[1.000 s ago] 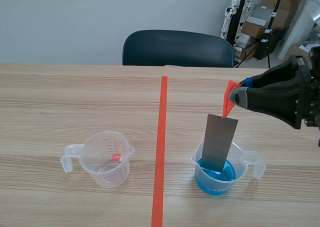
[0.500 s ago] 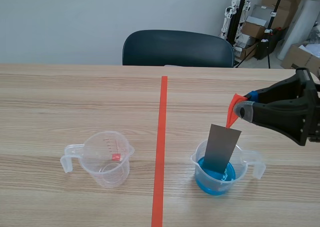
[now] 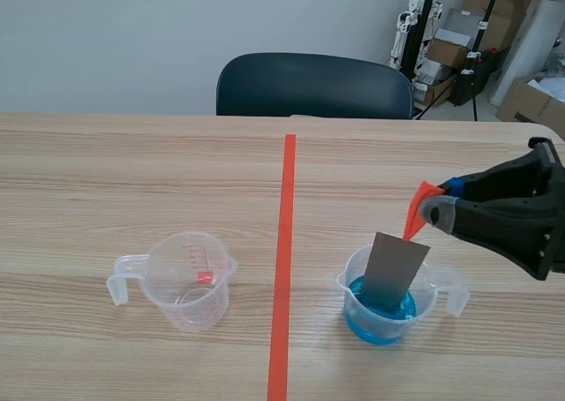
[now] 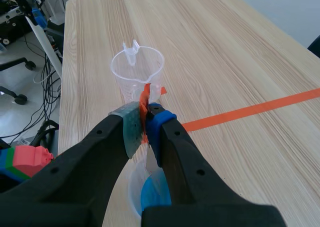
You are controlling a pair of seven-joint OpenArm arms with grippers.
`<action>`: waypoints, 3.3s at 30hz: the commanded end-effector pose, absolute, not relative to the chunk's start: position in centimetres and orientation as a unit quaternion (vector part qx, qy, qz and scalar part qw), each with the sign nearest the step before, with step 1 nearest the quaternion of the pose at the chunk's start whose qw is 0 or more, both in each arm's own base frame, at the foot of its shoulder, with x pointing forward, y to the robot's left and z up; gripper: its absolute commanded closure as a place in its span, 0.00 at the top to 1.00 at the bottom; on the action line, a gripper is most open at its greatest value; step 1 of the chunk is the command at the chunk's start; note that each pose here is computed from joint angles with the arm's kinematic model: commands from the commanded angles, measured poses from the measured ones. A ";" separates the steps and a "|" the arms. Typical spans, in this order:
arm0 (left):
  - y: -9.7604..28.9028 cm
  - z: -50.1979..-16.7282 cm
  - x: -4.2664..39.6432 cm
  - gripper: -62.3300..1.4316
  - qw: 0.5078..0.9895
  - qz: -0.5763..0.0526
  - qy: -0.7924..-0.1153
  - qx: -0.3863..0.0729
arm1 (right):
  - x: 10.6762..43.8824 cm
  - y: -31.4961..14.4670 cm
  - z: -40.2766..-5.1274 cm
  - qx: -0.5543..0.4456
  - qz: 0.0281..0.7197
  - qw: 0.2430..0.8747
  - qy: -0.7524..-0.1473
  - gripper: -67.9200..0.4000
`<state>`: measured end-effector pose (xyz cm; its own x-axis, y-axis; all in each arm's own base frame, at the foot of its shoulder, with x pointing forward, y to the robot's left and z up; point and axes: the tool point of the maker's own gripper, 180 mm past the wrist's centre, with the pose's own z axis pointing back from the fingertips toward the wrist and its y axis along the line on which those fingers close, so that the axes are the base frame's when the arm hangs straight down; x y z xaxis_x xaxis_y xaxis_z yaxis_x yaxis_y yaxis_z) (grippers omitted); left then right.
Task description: Do the redox reaction experiment. lower the plate into the blue solution
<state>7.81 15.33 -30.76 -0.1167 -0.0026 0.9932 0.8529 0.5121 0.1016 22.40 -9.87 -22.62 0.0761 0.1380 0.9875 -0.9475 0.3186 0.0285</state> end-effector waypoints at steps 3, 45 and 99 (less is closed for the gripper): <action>15.3 -29.7 7.6 0.77 0.562 -0.361 -0.662 -0.339 | 23.0 -10.4 -21.9 0.376 0.431 0.617 -0.540 0.00; 15.3 -29.7 7.6 0.77 0.562 -0.361 -0.662 -0.339 | 24.4 -11.8 -23.9 0.351 0.398 0.624 -0.573 0.00; 15.3 -29.7 7.6 0.77 0.562 -0.361 -0.662 -0.339 | 24.9 -12.3 -25.5 0.312 0.413 0.650 -0.556 0.00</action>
